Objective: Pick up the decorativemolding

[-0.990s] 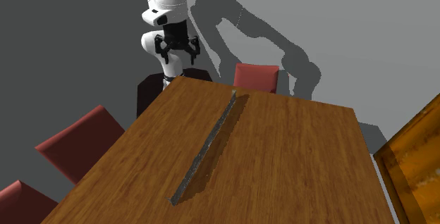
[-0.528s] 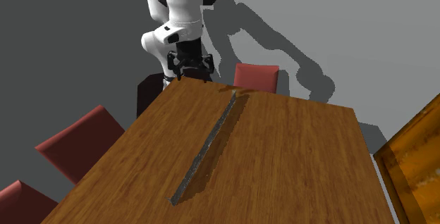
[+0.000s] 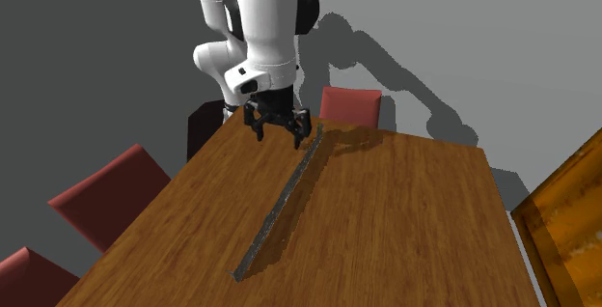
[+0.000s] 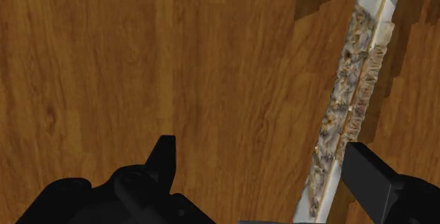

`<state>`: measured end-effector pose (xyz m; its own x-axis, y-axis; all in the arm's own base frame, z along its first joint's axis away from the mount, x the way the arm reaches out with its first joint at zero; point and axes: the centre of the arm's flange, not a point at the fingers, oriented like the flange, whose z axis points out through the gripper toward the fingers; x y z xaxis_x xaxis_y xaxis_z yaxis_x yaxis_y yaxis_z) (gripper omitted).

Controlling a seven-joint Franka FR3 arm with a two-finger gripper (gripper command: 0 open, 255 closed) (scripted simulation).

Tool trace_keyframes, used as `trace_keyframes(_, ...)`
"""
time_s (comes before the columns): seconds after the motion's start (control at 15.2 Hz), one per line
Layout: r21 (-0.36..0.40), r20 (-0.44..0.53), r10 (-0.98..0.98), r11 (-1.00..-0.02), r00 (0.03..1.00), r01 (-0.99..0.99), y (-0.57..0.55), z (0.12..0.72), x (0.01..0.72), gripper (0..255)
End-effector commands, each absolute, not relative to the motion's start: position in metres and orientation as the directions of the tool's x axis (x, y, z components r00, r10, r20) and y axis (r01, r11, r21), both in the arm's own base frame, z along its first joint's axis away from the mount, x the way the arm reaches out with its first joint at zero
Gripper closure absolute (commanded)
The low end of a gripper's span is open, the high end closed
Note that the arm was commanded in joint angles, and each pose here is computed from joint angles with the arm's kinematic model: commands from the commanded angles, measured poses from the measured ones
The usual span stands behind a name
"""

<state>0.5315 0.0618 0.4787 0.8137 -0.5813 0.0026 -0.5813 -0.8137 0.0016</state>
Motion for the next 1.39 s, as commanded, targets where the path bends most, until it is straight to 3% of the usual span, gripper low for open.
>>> trace_keyframes(0.0,-0.007,0.011,-0.617,-0.787,0.787,-0.617,0.064,0.474,0.557,0)
trace_keyframes(0.33,-0.026,0.031,-0.692,-0.722,0.721,-0.692,0.063,0.46,0.614,0)
trace_keyframes(0.92,-0.026,0.031,-0.692,-0.722,0.721,-0.692,0.063,0.42,0.614,0)
trace_keyframes(0.99,-0.026,0.031,-0.692,-0.722,0.721,-0.692,0.062,0.42,0.615,255)
trace_keyframes(1.32,-0.026,0.031,-0.692,-0.722,0.721,-0.692,0.062,0.42,0.615,255)
